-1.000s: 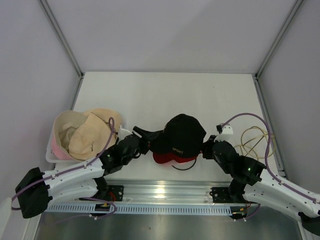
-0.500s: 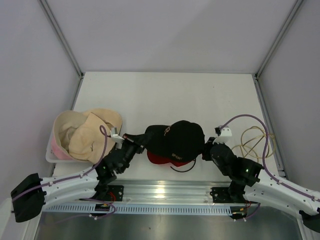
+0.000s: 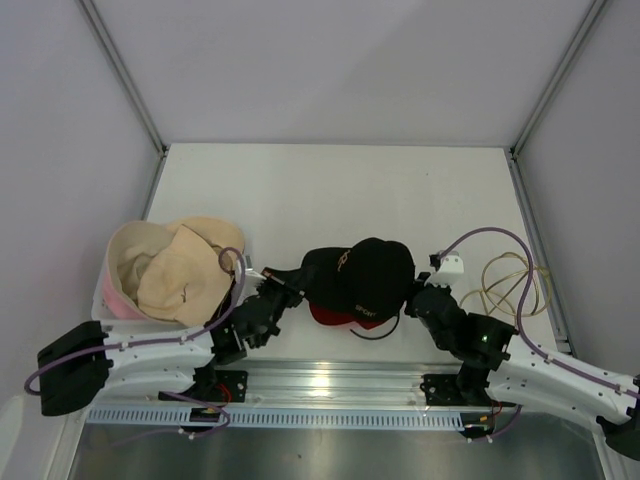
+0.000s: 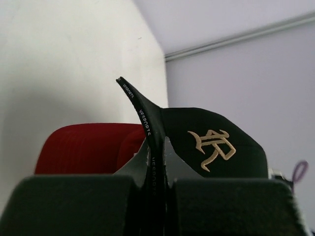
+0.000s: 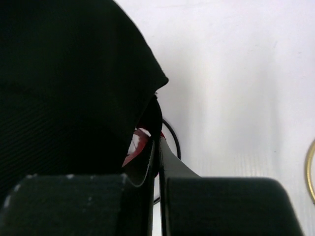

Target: Stack the hats

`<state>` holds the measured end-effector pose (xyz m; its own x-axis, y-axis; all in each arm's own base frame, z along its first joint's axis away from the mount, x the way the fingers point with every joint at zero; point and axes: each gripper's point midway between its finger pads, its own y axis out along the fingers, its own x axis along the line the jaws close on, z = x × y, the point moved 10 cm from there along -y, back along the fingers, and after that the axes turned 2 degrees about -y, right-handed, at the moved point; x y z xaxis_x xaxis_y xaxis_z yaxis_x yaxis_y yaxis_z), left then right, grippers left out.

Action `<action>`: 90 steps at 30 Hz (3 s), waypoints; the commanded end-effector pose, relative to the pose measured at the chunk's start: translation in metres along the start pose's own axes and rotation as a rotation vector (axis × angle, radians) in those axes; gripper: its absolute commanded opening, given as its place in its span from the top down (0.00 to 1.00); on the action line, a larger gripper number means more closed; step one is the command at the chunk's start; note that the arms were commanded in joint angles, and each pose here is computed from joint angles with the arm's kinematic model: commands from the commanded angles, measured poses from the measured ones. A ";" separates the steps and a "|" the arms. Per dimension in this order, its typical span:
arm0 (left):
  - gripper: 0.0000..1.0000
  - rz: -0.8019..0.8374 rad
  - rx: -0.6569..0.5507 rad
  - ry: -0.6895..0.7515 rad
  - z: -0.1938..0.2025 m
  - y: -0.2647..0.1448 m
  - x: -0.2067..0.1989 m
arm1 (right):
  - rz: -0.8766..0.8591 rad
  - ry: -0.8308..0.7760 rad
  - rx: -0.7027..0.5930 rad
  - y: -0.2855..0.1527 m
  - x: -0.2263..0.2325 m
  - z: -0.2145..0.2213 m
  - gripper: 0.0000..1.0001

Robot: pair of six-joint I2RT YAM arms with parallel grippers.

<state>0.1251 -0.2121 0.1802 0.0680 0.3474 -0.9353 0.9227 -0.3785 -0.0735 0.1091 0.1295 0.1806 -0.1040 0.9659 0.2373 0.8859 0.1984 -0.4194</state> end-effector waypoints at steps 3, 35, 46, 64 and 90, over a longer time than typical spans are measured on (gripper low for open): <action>0.99 -0.727 0.087 0.451 0.012 -0.033 0.138 | 0.098 -0.047 -0.019 0.008 -0.007 0.011 1.00; 0.99 -0.386 0.012 0.308 0.048 0.015 0.161 | 0.228 -0.004 -0.171 0.030 -0.019 0.003 0.95; 0.63 -0.227 -0.026 0.453 0.038 0.007 0.131 | 0.182 -0.026 -0.073 0.015 -0.009 -0.012 0.50; 0.00 -0.827 -0.454 0.980 -0.054 -0.023 0.036 | 0.229 -0.023 -0.031 -0.057 -0.020 -0.107 0.17; 0.01 -0.211 0.063 1.053 -0.168 0.016 -0.209 | 0.058 -0.075 -0.098 -0.015 0.011 -0.135 0.07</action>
<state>0.1733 -0.1262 0.4222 -0.2397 0.9202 -0.3095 0.9510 0.1584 -0.2657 0.1431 0.1017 0.3027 -0.0028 0.9929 0.1193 0.9274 0.0472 -0.3710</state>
